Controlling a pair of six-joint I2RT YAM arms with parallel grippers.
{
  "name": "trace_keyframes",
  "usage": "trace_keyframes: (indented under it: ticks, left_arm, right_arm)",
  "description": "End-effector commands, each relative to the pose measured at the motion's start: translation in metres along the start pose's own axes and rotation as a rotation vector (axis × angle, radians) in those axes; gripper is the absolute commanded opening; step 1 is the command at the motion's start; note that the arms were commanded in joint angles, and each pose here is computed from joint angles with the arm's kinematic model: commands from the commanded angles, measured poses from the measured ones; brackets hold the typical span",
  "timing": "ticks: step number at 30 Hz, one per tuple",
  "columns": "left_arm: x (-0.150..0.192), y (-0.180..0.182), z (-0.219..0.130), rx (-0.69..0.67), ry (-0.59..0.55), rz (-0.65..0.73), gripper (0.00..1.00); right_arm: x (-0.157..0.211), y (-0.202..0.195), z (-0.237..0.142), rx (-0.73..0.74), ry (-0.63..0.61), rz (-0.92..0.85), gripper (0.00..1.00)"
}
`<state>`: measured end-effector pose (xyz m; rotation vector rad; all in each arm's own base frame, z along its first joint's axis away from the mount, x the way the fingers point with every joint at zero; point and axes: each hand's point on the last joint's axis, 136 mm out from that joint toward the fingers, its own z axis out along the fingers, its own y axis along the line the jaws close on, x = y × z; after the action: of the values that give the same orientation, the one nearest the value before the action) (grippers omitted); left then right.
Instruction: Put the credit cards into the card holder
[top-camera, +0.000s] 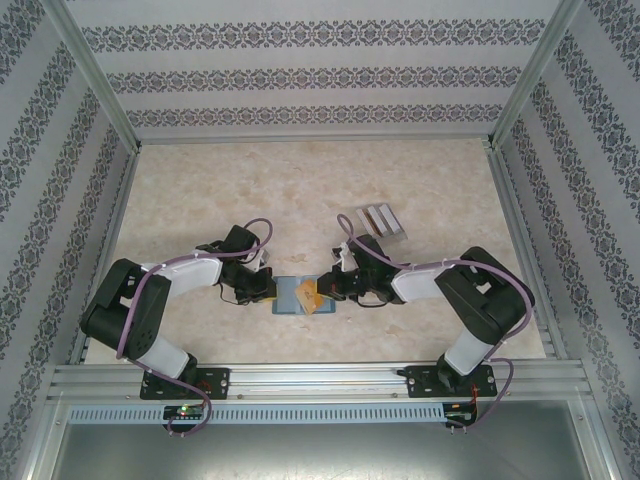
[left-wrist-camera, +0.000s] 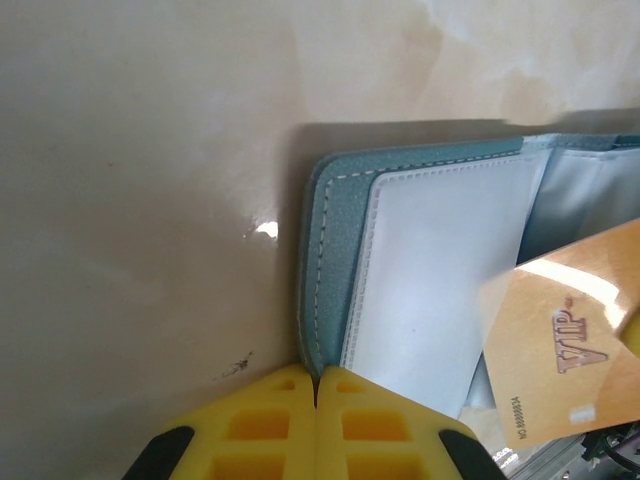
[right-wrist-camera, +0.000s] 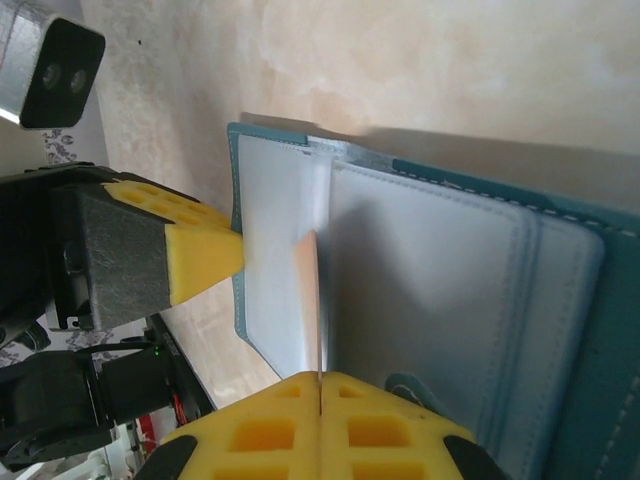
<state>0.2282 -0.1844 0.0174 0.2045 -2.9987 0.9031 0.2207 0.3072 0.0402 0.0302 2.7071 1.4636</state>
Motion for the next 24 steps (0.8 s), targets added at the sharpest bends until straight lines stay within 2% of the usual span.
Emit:
trace_keyframes:
  ticks: [1,5,10,16,24]
  left_arm:
    - [0.004,0.012,0.002,-0.032,0.005,-0.035,0.06]
    - [0.004,0.012,0.002,-0.025,-0.002,-0.041,0.06]
    - [0.004,0.006,0.001,0.000,0.002,-0.048,0.05]
    - [0.007,0.004,-0.003,0.013,-0.007,-0.052,0.05]
    - [0.007,0.005,0.000,0.020,-0.013,-0.060,0.05]
  right_arm:
    - [-0.001,-0.006,0.002,-0.004,-0.011,0.017,0.00]
    - [-0.005,-0.007,0.002,0.017,-0.054,0.023,0.02]
    - [-0.011,-0.009,-0.007,0.077,-0.169,0.023,0.05]
    - [-0.010,-0.012,-0.006,0.108,-0.222,0.032,0.04]
    - [-0.011,-0.009,0.010,0.082,-0.224,0.052,0.03]
